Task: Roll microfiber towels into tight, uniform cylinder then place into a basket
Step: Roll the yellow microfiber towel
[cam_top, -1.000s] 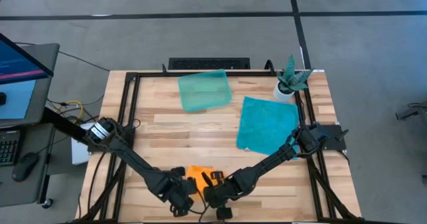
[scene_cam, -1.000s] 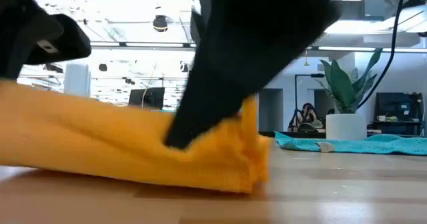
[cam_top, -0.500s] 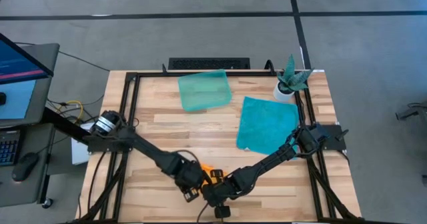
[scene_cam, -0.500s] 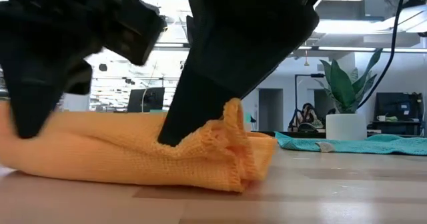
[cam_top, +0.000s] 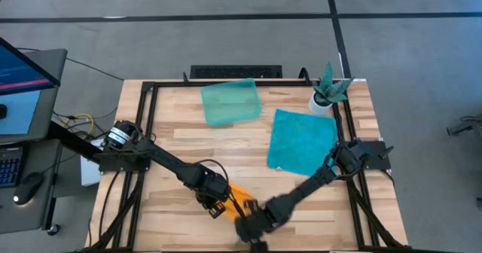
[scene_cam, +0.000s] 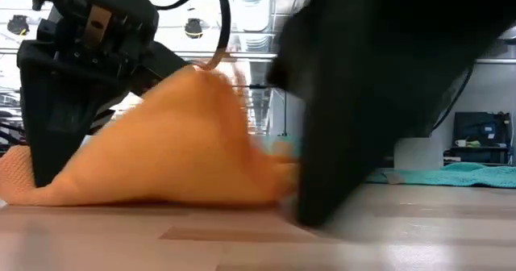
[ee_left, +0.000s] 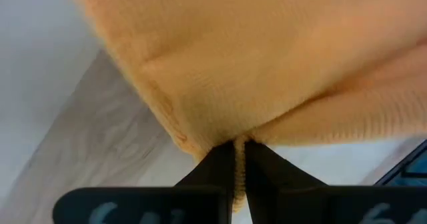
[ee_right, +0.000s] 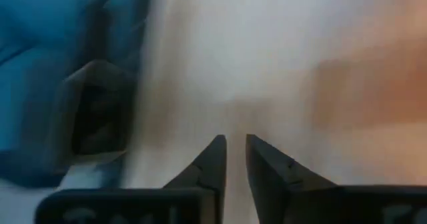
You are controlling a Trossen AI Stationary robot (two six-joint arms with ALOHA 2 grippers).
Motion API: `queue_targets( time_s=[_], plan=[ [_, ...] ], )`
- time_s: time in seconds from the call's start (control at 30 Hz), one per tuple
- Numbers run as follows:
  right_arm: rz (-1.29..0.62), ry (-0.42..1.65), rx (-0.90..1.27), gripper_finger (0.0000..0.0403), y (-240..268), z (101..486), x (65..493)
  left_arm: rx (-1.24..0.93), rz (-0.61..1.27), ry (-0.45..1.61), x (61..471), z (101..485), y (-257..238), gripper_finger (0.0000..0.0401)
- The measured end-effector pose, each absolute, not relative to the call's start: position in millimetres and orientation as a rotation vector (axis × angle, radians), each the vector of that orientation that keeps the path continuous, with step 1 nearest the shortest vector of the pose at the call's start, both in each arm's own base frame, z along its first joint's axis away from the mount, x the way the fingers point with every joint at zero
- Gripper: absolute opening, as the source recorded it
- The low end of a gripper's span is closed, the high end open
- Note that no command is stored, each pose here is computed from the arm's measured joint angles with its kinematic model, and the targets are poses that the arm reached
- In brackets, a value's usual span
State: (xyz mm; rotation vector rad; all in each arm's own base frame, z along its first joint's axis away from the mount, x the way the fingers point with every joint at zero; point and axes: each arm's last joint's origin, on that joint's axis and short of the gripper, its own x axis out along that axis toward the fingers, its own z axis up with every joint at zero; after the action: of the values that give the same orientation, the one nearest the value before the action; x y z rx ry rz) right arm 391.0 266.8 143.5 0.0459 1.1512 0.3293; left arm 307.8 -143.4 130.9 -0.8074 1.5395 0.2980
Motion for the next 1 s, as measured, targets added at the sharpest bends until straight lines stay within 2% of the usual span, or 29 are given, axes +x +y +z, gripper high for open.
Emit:
queue_targets(
  time_s=[0.2, 0.4, 0.47, 0.63, 1.0],
  plan=[
    [0.3, 1.162, 0.005, 0.011, 263.4, 148.1, 387.8, -0.799, 0.315, 1.571, 305.0, 130.6, -142.5, 0.0011],
    [0.522, 0.884, -0.203, 0.0108, 286.6, 170.3, 395.9, -0.797, 0.312, 1.571, 305.1, 130.2, -142.6, 0.0011],
    [0.544, 0.783, -0.267, 0.0104, 289.5, 177.3, 400.5, -0.796, 0.311, 1.571, 305.2, 130.1, -142.6, 0.0011],
    [0.379, 0.747, -0.378, 0.0094, 275.4, 175.9, 409.8, -0.794, 0.309, 1.57, 305.2, 130.0, -142.6, 0.0011],
    [0.189, 0.87, -0.302, 0.009, 235.7, 142.4, 415.4, -0.798, 0.295, 1.579, 305.1, 129.9, -143.0, 0.0011]
  ],
)
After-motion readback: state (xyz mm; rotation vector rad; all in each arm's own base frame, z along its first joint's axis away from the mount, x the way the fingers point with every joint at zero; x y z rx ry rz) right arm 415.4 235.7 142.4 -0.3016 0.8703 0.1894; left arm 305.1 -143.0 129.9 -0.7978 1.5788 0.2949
